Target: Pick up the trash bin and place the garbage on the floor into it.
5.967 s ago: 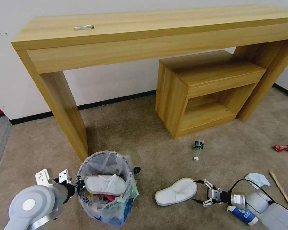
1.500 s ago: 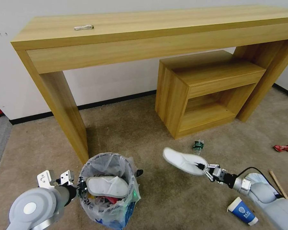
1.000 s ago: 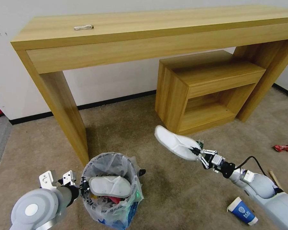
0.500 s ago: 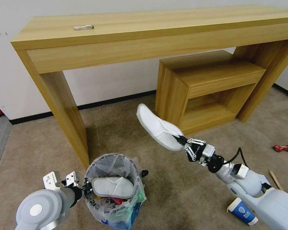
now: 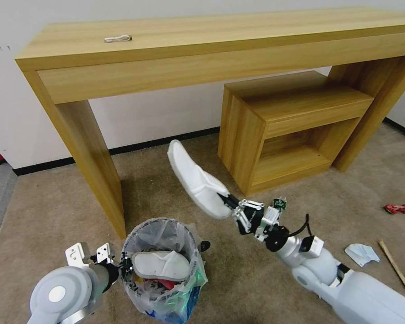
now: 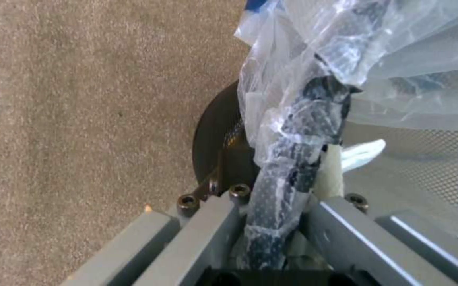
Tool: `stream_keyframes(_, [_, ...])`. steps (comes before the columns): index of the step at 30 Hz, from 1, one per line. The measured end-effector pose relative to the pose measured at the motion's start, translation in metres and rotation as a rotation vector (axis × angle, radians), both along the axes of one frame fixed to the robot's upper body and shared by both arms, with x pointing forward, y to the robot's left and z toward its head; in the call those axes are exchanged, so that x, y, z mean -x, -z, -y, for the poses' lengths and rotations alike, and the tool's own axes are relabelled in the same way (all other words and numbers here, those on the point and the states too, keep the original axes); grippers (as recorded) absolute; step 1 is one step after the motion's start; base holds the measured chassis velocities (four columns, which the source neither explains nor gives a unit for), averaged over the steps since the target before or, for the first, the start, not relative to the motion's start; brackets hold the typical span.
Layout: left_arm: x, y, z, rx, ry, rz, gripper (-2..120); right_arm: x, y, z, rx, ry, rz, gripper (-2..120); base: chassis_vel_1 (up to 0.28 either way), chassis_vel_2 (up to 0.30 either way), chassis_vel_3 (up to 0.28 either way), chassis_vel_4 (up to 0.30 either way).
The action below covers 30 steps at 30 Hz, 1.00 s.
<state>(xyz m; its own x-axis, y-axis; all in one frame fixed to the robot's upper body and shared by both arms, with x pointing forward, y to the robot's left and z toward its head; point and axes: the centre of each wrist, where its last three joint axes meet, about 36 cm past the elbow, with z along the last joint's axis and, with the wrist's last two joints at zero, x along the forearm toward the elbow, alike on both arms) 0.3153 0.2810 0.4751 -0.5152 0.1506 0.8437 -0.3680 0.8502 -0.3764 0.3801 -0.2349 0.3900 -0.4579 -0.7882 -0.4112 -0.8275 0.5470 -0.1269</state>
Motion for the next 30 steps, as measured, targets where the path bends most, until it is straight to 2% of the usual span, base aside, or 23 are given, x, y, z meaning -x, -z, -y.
stream_keyframes(11, [-0.003, 0.005, 0.005, 0.018, 0.0, -0.003, 0, 0.012, 0.011, -0.037, -0.048, -0.057, -0.064, 0, 0.0, 0.0, 0.0, 0.0])
stream_keyframes(30, [-0.006, 0.006, 0.007, 0.031, 0.001, 0.001, 0, 0.021, 0.031, -0.069, -0.034, -0.141, -0.123, 0, 0.0, 0.0, 0.0, 0.0])
